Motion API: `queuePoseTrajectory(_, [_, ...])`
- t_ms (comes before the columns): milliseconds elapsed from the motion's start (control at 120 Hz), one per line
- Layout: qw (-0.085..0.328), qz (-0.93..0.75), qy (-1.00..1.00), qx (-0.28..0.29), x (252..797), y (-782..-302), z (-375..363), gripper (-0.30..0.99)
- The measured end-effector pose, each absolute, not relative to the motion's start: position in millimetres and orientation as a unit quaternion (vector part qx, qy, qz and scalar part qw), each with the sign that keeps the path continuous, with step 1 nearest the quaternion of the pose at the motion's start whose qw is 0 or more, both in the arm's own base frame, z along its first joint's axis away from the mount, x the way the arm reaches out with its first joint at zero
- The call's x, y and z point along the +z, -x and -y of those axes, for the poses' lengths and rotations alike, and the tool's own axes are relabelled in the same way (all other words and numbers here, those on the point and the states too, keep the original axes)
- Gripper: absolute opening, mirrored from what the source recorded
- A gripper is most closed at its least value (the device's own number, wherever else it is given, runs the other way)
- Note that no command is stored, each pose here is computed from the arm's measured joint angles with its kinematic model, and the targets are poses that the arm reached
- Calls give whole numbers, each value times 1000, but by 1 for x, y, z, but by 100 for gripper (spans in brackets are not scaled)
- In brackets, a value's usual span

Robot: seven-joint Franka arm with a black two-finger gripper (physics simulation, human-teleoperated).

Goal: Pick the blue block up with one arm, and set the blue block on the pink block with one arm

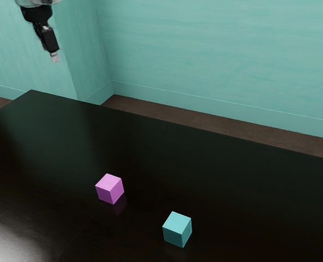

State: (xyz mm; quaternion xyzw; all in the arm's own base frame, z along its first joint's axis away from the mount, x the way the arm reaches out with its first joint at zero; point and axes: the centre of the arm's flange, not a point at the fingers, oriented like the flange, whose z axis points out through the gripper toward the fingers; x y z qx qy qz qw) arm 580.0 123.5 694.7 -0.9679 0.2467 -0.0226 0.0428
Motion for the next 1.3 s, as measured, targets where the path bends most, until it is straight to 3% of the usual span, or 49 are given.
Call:
queuePoseTrajectory(200, [56,-335,940,-34,703,-581,-127,69])
queuePoseTrajectory(317, [99,-365,924,-61,757,-574,-121,69])
queuePoseTrajectory(442, [103,-451,881,-102,815,-535,-61,69])
queuePoseTrajectory(708, [120,-509,849,-80,819,-529,-41,69])
queuePoseTrajectory(833, [81,-543,835,-37,772,-543,-29,69])
queuePoseTrajectory(958, [17,-598,800,-39,732,-463,-18,69])
queuePoseTrajectory(1133, [45,-698,715,-4,677,-366,79,69])
queuePoseTrajectory(1300, [26,-745,662,77,550,-385,120,69])
